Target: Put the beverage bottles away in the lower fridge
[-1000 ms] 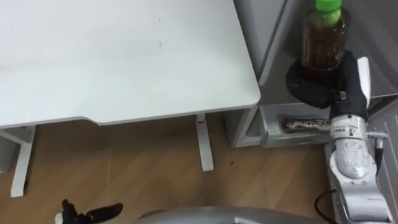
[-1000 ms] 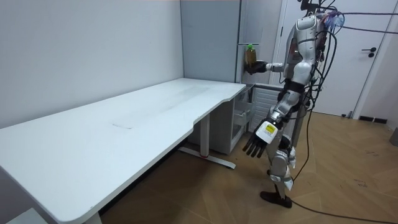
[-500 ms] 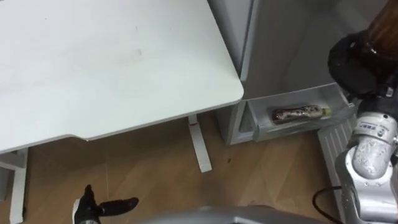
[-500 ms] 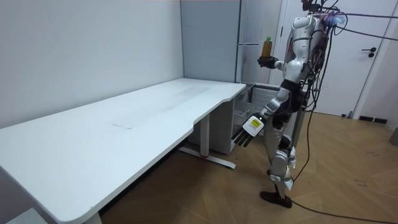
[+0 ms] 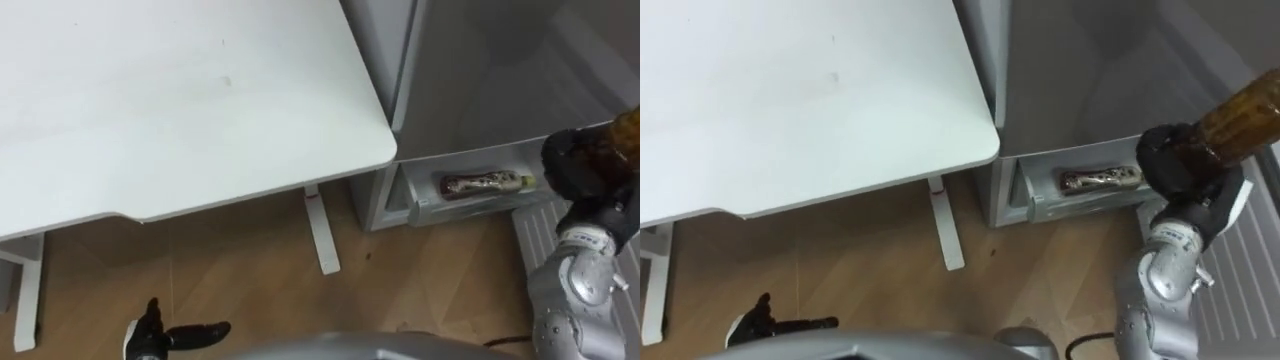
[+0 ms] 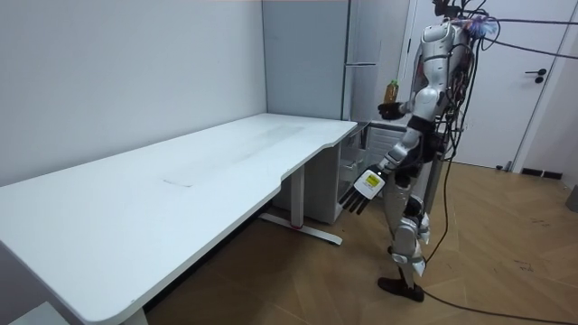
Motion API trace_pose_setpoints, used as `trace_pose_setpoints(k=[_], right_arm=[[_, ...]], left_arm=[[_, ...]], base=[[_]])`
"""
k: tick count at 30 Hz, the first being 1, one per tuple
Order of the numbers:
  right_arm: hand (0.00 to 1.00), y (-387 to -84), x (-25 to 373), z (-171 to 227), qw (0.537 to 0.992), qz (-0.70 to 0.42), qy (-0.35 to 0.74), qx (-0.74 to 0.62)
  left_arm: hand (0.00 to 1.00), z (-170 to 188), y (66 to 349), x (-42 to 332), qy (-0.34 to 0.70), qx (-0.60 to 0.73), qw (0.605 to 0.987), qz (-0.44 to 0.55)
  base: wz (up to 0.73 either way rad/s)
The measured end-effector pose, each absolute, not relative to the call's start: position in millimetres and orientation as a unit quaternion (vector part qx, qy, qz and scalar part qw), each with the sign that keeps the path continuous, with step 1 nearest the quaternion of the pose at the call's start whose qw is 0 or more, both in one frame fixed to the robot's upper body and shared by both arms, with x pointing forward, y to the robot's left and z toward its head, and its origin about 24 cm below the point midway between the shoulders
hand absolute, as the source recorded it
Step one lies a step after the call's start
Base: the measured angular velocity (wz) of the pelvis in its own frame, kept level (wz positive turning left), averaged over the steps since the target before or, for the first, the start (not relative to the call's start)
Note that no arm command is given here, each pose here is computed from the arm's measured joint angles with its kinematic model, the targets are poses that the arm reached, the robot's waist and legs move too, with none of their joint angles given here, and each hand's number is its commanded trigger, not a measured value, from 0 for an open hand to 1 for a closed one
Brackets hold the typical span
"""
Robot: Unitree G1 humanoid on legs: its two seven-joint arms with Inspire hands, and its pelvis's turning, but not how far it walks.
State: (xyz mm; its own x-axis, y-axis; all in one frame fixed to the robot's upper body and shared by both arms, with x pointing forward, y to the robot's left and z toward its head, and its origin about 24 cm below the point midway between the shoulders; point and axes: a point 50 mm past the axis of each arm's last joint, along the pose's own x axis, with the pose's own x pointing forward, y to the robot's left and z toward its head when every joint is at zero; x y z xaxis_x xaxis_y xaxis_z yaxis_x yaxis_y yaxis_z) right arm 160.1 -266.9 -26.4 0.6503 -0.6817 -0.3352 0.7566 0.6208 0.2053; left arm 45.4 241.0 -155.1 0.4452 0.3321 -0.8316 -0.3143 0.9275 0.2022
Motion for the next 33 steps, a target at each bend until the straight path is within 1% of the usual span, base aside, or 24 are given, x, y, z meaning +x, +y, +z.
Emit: trace_pose_setpoints(k=[5, 10, 12, 14, 18, 20, 24, 27, 33], right_arm=[[1.0, -268, 174, -36, 0.855, -0.426, 0.132, 0.265], [1.0, -269, 196, -38, 0.839, -0.424, 0.131, 0.315], [1.0, -270, 206, -40, 0.83, -0.426, 0.135, 0.334], [1.0, -272, 222, -39, 0.812, -0.429, 0.136, 0.372], [1.0, -278, 238, -40, 0.78, -0.432, 0.133, 0.434], [1.0, -280, 238, -41, 0.776, -0.428, 0.127, 0.446], [1.0, -291, 237, -52, 0.761, -0.453, 0.149, 0.44], [1.0, -289, 244, -54, 0.76, -0.445, 0.16, 0.446], [1.0, -296, 265, -44, 0.769, -0.418, 0.163, 0.455]], left_arm=[[0.0, -154, 241, 55, 0.482, 0.008, 0.856, 0.187], [0.0, -155, 242, 51, 0.498, 0.021, 0.849, 0.179], [0.0, -155, 244, 55, 0.497, 0.019, 0.848, 0.183], [0.0, -155, 245, 59, 0.497, 0.017, 0.847, 0.184], [0.0, -154, 245, 67, 0.498, 0.016, 0.849, 0.175], [0.0, -155, 246, 65, 0.505, 0.016, 0.845, 0.176], [0.0, -156, 245, 65, 0.514, 0.014, 0.841, 0.169], [0.0, -155, 248, 66, 0.518, 0.022, 0.839, 0.168], [0.0, -149, 247, 99, 0.49, 0.036, 0.859, 0.147]], base=[[0.0], [0.08], [0.17], [0.23], [0.19], [0.13], [0.04], [0.23], [0.3]])
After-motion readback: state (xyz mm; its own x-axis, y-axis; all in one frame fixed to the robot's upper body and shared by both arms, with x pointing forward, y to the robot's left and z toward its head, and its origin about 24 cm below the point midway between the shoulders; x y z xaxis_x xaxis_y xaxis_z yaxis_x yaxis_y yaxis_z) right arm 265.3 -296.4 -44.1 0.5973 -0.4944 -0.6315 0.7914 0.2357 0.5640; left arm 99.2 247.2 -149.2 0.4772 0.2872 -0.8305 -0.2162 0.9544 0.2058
